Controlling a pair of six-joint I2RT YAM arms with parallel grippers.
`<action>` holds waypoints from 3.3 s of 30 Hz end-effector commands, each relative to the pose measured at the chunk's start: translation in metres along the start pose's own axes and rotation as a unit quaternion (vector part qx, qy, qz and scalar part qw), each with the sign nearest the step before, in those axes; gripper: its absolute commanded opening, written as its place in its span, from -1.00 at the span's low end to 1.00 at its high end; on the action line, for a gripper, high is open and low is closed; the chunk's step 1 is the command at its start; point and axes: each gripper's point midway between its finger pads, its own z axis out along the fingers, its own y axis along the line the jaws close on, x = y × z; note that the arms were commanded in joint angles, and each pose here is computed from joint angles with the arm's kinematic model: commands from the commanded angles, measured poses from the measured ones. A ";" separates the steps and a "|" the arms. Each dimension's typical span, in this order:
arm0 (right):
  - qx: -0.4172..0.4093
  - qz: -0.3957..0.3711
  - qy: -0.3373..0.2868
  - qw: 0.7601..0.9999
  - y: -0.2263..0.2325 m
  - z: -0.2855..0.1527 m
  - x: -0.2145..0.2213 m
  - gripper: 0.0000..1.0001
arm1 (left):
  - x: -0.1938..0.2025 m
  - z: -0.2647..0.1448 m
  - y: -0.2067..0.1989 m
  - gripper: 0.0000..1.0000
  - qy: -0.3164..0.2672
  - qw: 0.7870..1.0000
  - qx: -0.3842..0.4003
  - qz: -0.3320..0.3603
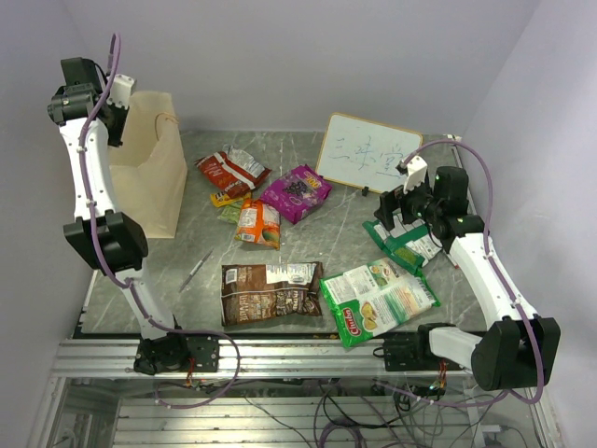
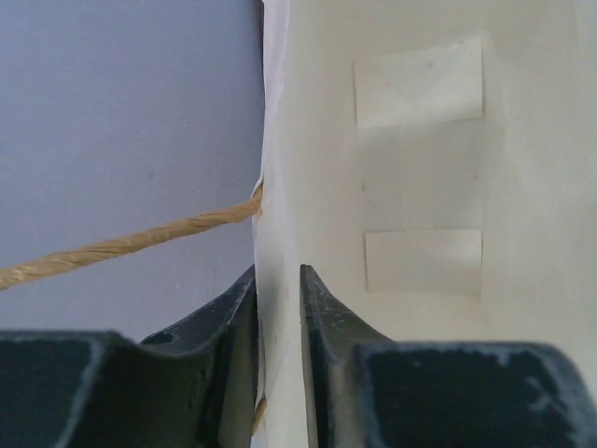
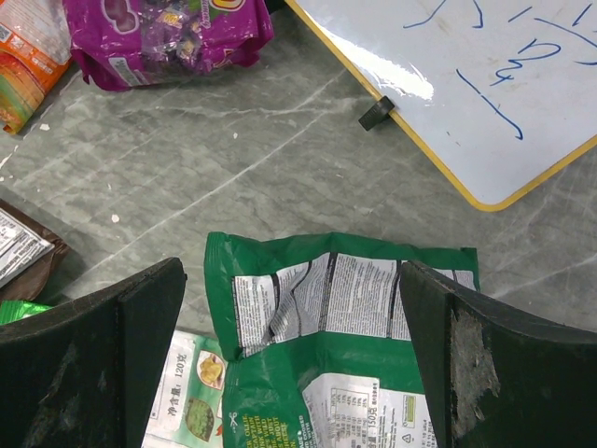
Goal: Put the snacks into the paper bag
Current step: Adjust the paper bag at the center of the board, then pick up the snack from the center of the board.
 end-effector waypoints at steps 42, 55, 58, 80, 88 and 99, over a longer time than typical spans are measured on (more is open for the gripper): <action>-0.251 -0.168 0.046 0.952 0.154 0.041 0.013 0.97 | 0.051 -0.117 -0.153 -0.86 0.021 0.962 0.267 0.050; -0.262 -0.117 0.184 0.940 0.195 0.085 0.094 0.71 | 0.039 -0.124 -0.169 -0.86 -0.007 0.955 0.295 0.016; -0.258 -0.104 0.199 0.940 0.195 0.088 0.100 0.66 | 0.042 -0.121 -0.174 -0.86 -0.003 0.953 0.301 0.017; -0.318 -0.008 0.251 0.914 0.225 0.094 0.127 -0.26 | 0.026 -0.122 -0.160 -0.70 -0.065 0.967 0.243 0.028; -0.345 -0.004 0.208 0.915 0.222 0.097 0.090 -1.00 | 0.022 -0.118 -0.154 -0.67 -0.087 0.972 0.216 0.037; -0.364 -0.096 0.114 0.919 0.217 0.066 0.029 -1.00 | 0.015 -0.121 -0.152 -0.77 -0.117 0.971 0.202 0.046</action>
